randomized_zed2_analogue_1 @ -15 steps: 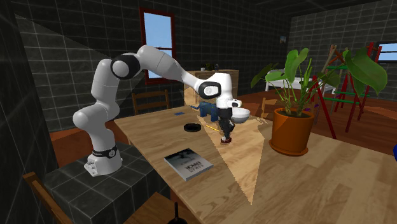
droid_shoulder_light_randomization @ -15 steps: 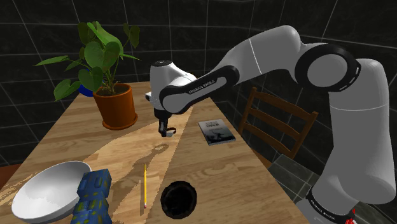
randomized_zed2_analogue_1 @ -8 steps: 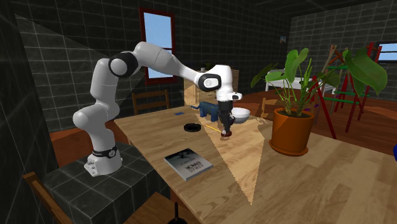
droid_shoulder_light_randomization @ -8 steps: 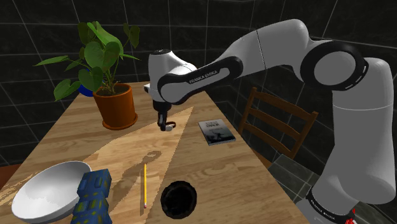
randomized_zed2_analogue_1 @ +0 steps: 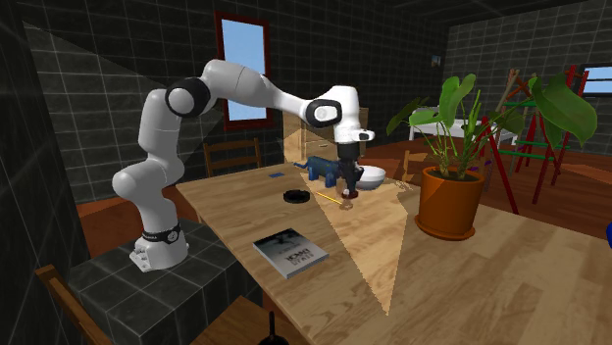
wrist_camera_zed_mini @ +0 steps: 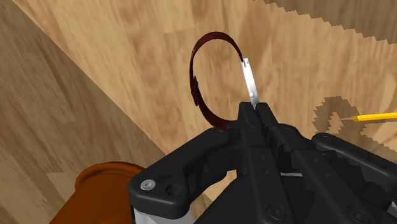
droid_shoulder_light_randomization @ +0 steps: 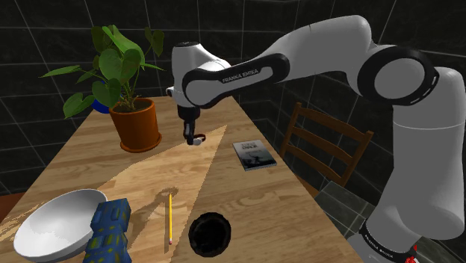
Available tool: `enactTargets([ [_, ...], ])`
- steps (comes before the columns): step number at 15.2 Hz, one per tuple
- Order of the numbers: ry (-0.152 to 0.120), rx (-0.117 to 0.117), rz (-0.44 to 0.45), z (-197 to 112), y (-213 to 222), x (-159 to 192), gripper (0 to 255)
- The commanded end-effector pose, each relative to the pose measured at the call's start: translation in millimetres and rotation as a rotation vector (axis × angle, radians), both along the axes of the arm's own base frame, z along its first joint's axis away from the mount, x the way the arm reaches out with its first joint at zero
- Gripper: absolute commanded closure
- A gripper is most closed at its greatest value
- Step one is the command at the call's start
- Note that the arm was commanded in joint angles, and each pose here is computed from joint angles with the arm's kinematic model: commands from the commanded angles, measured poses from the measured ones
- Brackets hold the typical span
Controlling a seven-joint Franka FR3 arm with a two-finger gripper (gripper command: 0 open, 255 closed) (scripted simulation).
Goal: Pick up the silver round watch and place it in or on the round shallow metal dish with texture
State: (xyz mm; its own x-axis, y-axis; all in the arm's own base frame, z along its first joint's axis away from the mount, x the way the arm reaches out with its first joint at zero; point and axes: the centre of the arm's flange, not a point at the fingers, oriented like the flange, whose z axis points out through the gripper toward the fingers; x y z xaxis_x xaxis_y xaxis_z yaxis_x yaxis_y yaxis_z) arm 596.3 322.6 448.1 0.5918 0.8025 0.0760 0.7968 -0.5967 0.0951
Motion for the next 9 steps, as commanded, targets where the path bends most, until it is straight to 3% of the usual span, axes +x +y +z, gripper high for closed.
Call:
enactTargets([
  [1, 0.000, 0.000, 0.000, 10, 0, 0, 255],
  [3, 0.000, 0.000, 0.000, 17, 0, 0, 255],
  [9, 0.000, 0.000, 0.000, 21, 34, -71, 255],
])
